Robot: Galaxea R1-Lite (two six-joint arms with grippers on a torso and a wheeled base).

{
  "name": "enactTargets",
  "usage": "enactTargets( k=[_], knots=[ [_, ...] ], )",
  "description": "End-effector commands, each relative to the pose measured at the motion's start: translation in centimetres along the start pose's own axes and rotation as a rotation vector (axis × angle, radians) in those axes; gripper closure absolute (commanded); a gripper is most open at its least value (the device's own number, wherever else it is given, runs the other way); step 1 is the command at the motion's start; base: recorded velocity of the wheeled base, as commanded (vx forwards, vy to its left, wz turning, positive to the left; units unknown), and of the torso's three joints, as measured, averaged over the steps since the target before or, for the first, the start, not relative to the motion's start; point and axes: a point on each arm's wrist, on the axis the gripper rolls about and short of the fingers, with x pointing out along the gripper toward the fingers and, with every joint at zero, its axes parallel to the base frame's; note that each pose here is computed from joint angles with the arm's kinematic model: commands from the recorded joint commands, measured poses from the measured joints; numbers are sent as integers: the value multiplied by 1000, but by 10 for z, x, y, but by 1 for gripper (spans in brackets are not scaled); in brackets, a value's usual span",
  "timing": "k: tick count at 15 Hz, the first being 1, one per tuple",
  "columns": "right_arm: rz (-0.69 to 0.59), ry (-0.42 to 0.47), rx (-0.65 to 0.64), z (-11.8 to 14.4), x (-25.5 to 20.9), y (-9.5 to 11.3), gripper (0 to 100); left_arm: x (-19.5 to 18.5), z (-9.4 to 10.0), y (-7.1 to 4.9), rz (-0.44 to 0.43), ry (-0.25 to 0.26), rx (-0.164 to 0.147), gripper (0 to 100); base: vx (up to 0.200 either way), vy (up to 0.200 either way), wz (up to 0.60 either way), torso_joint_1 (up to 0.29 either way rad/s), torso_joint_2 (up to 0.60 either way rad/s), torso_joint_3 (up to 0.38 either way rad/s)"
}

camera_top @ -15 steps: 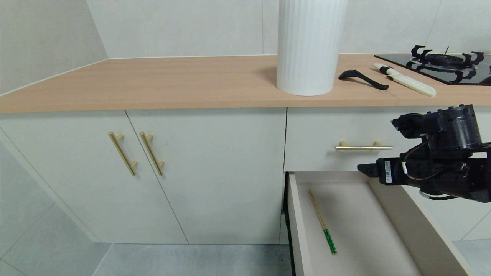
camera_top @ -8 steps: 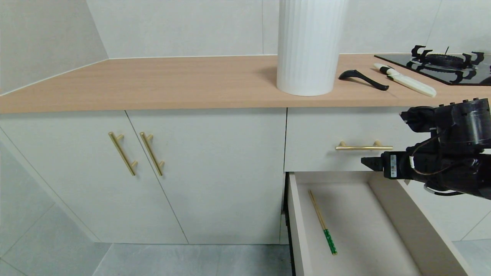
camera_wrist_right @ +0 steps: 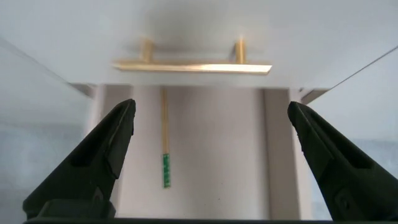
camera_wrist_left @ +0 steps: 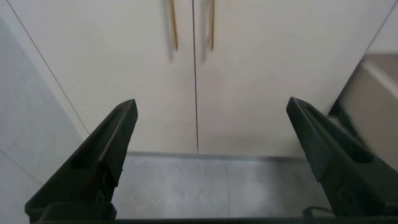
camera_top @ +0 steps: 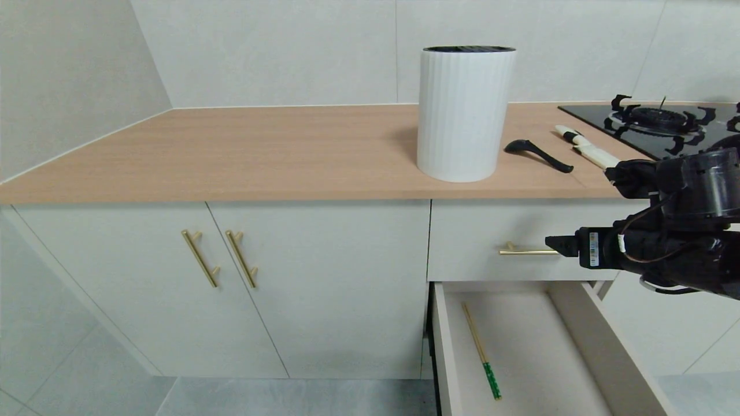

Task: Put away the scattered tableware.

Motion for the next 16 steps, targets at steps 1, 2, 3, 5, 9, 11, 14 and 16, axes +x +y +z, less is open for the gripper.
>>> enactTargets(
  k=[1, 2, 3, 5, 9, 11, 14, 16],
  knots=[
    [-2, 1, 0, 0, 1, 0, 0, 0, 0, 0, 0, 1, 0, 0, 0, 0, 0, 183, -466, -295],
    [-3, -2, 3, 0, 1, 0, 0, 0, 0, 0, 1, 1, 0, 0, 0, 0, 0, 178, -471, -290],
    [-5, -6, 4, 1, 2, -1, 0, 0, 0, 0, 0, 0, 0, 0, 0, 0, 0, 173, -461, -286],
    [-14, -7, 10, 1, 3, -4, 0, 0, 0, 0, 0, 1, 0, 0, 0, 0, 0, 186, -461, -283],
    [-16, -1, 10, 1, 5, -4, 0, 0, 0, 0, 0, 1, 0, 0, 0, 0, 0, 204, -475, -278],
    [-16, -1, 10, 1, 5, -4, 0, 0, 0, 0, 0, 0, 0, 0, 0, 0, 0, 210, -491, -281],
    [-17, 6, 8, 0, 8, -4, 0, 0, 0, 0, 0, 0, 0, 0, 0, 0, 0, 225, -507, -281],
    [-23, 11, -8, -1, 10, -6, 0, 0, 0, 0, 0, 0, 0, 0, 0, 0, 0, 144, -317, -183]
  ],
)
